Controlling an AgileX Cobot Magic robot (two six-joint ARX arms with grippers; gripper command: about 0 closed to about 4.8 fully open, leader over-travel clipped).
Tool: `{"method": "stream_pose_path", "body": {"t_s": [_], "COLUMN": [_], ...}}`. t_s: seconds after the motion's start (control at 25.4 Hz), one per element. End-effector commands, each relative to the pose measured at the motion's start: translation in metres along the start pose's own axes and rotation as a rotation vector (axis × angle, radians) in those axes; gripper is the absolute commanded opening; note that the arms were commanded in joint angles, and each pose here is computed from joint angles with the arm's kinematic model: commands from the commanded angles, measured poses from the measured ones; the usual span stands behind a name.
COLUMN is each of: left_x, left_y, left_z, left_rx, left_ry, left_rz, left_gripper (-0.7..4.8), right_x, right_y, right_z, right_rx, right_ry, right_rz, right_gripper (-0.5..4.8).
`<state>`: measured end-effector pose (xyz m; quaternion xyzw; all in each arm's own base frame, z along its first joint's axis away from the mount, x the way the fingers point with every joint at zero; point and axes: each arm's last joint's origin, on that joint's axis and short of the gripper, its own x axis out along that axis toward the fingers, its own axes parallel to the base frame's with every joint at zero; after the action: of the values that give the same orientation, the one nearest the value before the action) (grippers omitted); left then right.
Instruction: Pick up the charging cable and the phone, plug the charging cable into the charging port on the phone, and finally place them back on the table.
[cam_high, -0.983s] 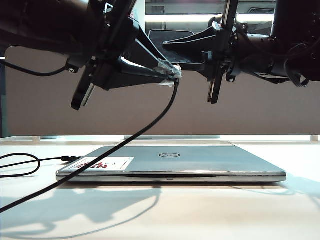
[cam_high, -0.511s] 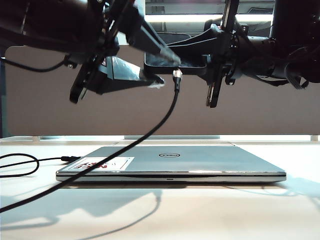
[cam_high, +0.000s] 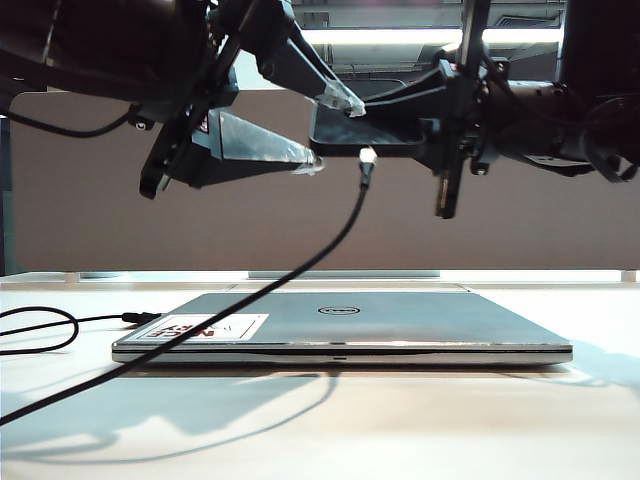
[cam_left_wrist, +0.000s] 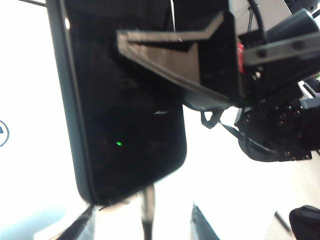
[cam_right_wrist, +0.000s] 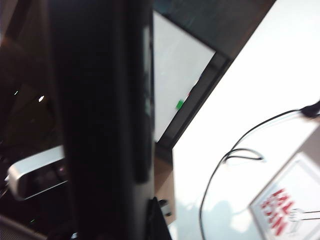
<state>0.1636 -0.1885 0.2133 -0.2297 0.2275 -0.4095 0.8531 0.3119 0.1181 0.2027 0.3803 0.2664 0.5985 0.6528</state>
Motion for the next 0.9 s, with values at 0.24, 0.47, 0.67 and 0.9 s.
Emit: {"method": "stream_pose_path", "body": {"t_s": [0.24,0.47,0.67,0.9], "left_x": [-0.009,-0.023,-0.027,-0.028], "left_y": [0.000,0.017,0.026,0.026], "left_z": [0.018,0.041,0.047,0.048], "left_rx": [0.090,0.075,0.068,0.067], "left_ry": [-0.093,-0.198,-0.221,-0.220], "left_rz": [-0.009,0.068,0.109,0.113], "left_gripper": [1.63,-0.06,-0.06,-0.06], "right_x": [-0.006,-0.010,-0.022,-0.035], "right_y": [-0.010,-0.020,-0.025,-0.026], "right_z": [0.000,-0.002,0.002,0.011], "right_rx": [0.013,0.085,0.117,0.086], "right_ry": [-0.018,-0.043,-0.083,-0.155], "right_rz": [-0.083,-0.162,-0.210,-0.254], "right_gripper": [-0.06,-0.06,-0.06,-0.06]}}
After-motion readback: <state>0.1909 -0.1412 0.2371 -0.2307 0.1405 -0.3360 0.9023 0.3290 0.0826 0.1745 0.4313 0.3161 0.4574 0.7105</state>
